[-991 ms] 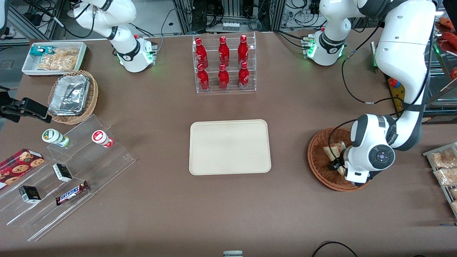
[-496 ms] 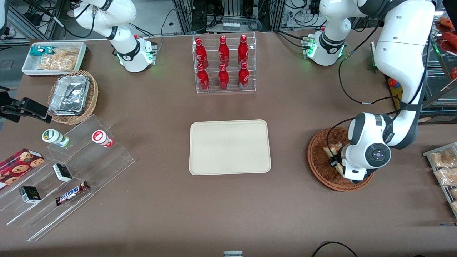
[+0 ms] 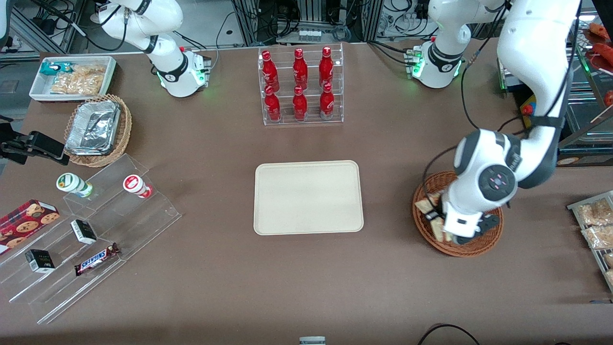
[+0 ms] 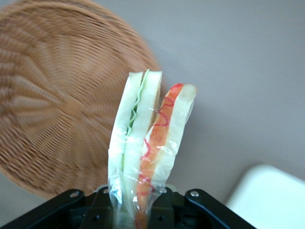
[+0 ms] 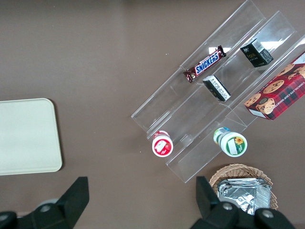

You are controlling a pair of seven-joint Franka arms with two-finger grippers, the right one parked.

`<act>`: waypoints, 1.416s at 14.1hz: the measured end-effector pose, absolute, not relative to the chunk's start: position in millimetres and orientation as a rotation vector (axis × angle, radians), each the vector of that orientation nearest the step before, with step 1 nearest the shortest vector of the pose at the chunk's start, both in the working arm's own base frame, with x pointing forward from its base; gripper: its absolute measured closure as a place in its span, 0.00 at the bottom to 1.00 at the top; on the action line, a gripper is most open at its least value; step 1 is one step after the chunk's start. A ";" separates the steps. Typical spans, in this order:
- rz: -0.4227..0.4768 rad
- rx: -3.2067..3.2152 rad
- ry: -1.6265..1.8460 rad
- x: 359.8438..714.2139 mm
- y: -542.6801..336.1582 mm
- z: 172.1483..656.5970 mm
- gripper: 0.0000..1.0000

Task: Place sandwich from basket to tray
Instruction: 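Lift the sandwich and carry it over the cream tray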

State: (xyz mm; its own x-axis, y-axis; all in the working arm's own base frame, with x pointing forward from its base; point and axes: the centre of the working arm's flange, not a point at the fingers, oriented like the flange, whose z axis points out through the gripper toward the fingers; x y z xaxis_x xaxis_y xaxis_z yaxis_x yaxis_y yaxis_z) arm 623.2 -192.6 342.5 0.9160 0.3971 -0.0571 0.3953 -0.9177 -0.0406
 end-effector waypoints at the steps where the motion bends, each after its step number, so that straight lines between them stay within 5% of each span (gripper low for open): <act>1: 0.095 -3.083 -0.529 610.5 -226.1 354.8 0.83; 9: 0.170 -3.166 -0.152 528.2 -431.7 323.3 0.83; 17: 0.128 -3.139 -0.268 530.6 -511.3 252.9 0.83; 20: 0.114 -3.158 -0.274 536.6 -519.8 252.8 0.72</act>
